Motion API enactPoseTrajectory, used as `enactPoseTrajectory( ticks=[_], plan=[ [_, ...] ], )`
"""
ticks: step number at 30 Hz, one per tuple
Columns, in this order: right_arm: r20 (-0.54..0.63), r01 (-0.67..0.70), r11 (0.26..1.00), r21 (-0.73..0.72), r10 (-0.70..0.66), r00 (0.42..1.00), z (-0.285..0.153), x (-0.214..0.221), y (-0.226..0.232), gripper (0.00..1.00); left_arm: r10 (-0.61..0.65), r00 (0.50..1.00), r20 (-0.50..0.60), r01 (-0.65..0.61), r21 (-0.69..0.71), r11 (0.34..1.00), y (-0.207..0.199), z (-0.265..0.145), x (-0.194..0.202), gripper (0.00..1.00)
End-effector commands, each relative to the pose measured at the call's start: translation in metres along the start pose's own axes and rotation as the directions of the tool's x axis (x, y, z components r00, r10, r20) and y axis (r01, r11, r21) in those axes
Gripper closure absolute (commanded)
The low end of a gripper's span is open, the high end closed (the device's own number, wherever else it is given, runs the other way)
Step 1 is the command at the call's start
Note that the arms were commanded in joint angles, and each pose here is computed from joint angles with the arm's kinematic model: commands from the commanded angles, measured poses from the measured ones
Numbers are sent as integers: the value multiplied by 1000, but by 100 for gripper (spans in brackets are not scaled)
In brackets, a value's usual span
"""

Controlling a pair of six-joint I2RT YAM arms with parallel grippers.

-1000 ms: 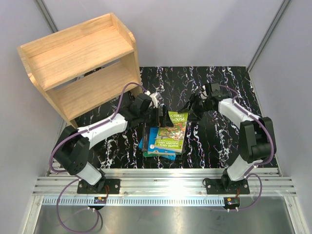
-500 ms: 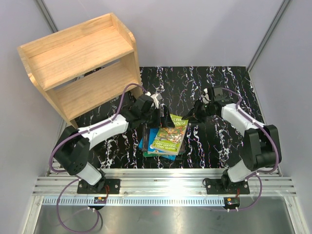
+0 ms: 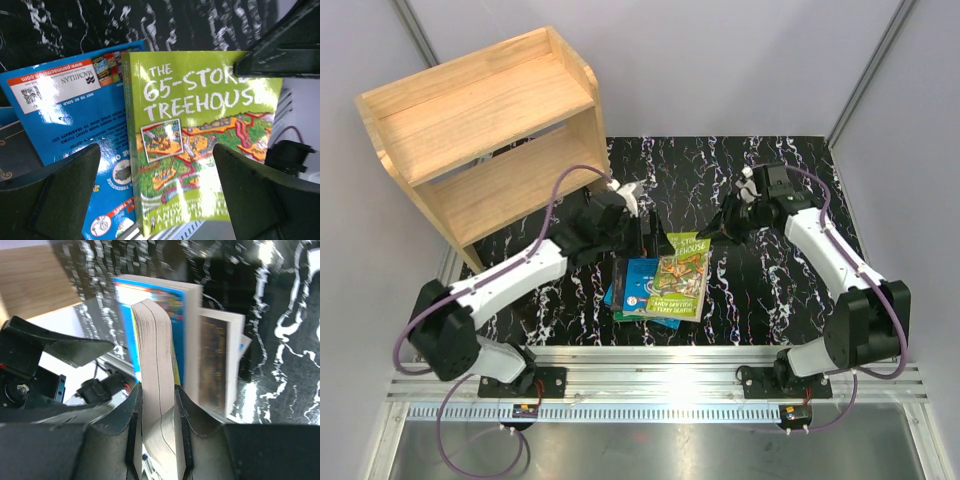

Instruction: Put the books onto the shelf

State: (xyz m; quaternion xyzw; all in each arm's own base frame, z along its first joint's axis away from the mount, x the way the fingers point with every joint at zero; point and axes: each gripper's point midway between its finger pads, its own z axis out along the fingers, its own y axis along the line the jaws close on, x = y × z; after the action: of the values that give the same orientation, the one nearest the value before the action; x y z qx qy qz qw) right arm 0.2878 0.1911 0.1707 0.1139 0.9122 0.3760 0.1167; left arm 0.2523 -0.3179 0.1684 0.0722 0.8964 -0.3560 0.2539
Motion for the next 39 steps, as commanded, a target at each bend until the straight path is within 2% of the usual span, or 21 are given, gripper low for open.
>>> enactPoseTrajectory(
  ticks=[1, 2, 3, 4, 11, 13, 18, 21, 22, 24, 25, 28, 29, 31, 32, 33, 34, 35, 36, 38, 39],
  plan=[
    [24, 69, 988, -138, -66, 997, -41, 3, 57, 100, -32, 985, 172, 16, 95, 995, -17, -34, -38, 1],
    [25, 67, 986, -155, -64, 998, -45, 4, 63, 100, -105, 980, 170, 79, 151, 985, -18, -37, -38, 1],
    [14, 57, 982, -182, -55, 998, -49, 6, 70, 100, -125, 982, 141, 87, 253, 963, -30, -47, -35, 1],
    [25, 67, 975, -212, -63, 998, -55, 6, 79, 100, -150, 970, 190, 87, 305, 948, -31, -54, -49, 1],
    [-25, 38, 883, -469, -57, 998, -92, 19, 138, 100, -152, 972, 177, 63, 428, 902, -49, -67, -45, 1],
    [-7, 59, 858, -510, -73, 997, -101, 20, 148, 100, -152, 971, 185, 49, 468, 882, -56, -71, -46, 1],
    [-6, 13, 829, -560, -19, 1000, -110, 25, 154, 100, -145, 973, 178, 32, 518, 855, -68, -80, -46, 4],
    [-18, -23, 818, -575, 15, 1000, -109, 29, 151, 100, -138, 976, 170, 17, 571, 821, -80, -89, -47, 19],
    [-20, -26, 818, -574, 17, 1000, -109, 31, 150, 100, -136, 977, 164, 14, 589, 808, -84, -92, -46, 46],
    [-18, -26, 825, -565, 19, 1000, -106, 31, 146, 100, -141, 978, 151, 14, 634, 773, -95, -101, -47, 76],
    [-16, -25, 827, -561, 19, 1000, -105, 31, 146, 100, -138, 979, 150, 8, 646, 763, -101, -105, -49, 100],
    [-6, -14, 837, -546, 13, 1000, -106, 28, 146, 100, -106, 986, 127, 0, 637, 771, -111, -108, -44, 100],
    [5, -7, 842, -539, 11, 1000, -105, 27, 145, 100, -65, 984, 169, -57, 631, 773, -120, -115, -51, 100],
    [10, 0, 841, -541, 6, 1000, -109, 28, 148, 100, -34, 991, 130, -50, 591, 805, -123, -113, -45, 100],
    [16, 1, 842, -539, 9, 1000, -111, 27, 149, 100, 3, 983, 186, -113, 585, 803, -136, -125, -59, 100],
    [18, 3, 842, -539, 9, 1000, -115, 27, 152, 96, 1, 988, 153, -86, 547, 833, -132, -124, -57, 100],
    [21, 3, 844, -537, 10, 1000, -116, 27, 153, 87, 7, 987, 162, -93, 529, 844, -133, -127, -61, 100],
    [39, 14, 849, -529, 7, 999, -117, 25, 154, 74, 35, 968, 248, -163, 518, 840, -148, -147, -83, 100],
    [40, 4, 860, -510, 19, 999, -120, 26, 153, 41, 41, 969, 242, -157, 484, 861, -146, -151, -85, 100],
    [75, 20, 872, -489, 19, 997, -124, 25, 153, 25, 86, 945, 316, -217, 409, 886, -148, -159, -107, 100],
    [80, 18, 876, -482, 23, 997, -127, 25, 154, 20, 103, 928, 357, -247, 385, 889, -159, -181, -121, 100]
  ],
)
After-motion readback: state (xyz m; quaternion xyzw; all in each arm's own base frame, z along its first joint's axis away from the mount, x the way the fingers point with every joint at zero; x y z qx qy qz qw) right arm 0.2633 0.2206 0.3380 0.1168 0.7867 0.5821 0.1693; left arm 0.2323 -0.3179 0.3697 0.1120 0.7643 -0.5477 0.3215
